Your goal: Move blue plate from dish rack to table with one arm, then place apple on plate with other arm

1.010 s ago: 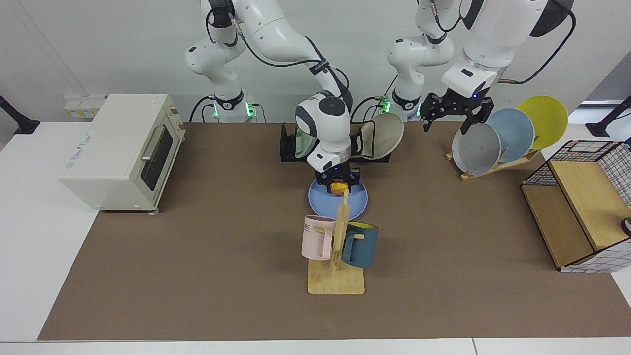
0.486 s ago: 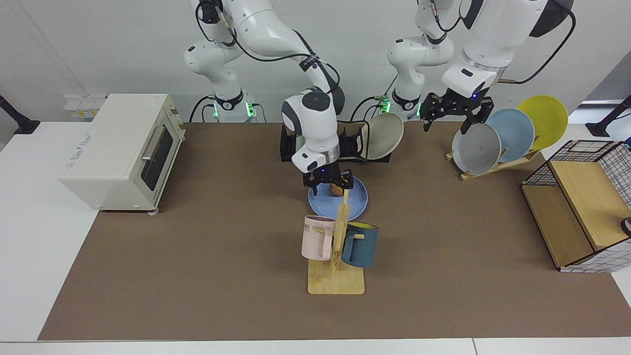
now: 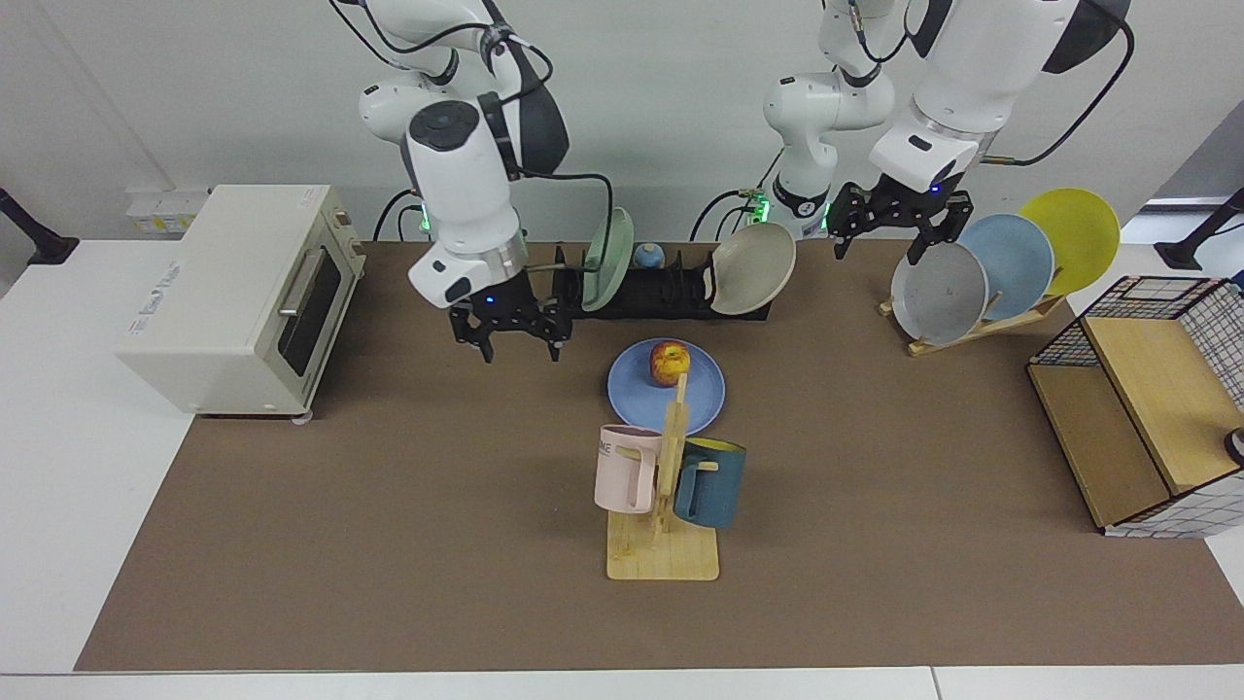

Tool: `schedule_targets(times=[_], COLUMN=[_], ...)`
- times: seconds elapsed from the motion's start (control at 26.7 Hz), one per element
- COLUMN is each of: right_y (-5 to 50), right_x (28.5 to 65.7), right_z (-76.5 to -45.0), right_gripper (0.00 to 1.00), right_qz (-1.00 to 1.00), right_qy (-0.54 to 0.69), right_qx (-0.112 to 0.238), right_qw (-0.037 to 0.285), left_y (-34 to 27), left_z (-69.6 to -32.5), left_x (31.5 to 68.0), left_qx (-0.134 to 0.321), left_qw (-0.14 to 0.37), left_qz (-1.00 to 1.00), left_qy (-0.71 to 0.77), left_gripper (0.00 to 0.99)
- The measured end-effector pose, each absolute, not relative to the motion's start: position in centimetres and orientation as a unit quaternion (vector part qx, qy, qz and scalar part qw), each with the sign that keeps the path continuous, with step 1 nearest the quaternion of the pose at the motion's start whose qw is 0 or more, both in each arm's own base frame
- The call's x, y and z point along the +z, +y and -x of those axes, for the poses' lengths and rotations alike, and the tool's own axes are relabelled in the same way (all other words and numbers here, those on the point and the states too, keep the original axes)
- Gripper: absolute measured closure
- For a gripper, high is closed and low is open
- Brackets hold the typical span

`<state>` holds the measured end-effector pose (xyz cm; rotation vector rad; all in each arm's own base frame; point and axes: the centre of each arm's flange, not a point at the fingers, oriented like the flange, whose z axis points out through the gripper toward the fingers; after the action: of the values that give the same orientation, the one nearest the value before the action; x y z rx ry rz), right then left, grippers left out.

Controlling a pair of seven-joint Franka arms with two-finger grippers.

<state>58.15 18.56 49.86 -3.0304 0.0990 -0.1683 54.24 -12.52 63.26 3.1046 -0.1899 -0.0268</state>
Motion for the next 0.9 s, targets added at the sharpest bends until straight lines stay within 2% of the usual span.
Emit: schedule_targets(times=[0.45,0.56,0.67,0.9], right_y=[1.8,-1.1,-2.2,-2.1], right_x=[56.4,57.0,57.2,57.2], right_z=[-54.4,-53.6,-53.5,-53.9], right_gripper=[0.0,0.0,0.0,0.0], right_qz=[0.998,0.998,0.999,0.999], right_qy=[-0.04,-0.04,-0.042,-0.046], right_qx=[0.012,0.019,0.02,0.006], right_qw=[0.048,0.033,0.01,-0.001], left_y=[-12.5,-12.5,-12.5,-12.5], left_z=[-54.2,-54.2,-54.2,-54.2], left_x=[63.3,63.3,63.3,63.3], left_qx=[-0.009,-0.009,-0.009,-0.008], left_qw=[0.016,0.016,0.016,0.016], left_qz=[-0.998,-0.998,-0.998,-0.998], left_qy=[-0.061,-0.061,-0.061,-0.061], left_gripper=[0.0,0.0,0.0,0.0])
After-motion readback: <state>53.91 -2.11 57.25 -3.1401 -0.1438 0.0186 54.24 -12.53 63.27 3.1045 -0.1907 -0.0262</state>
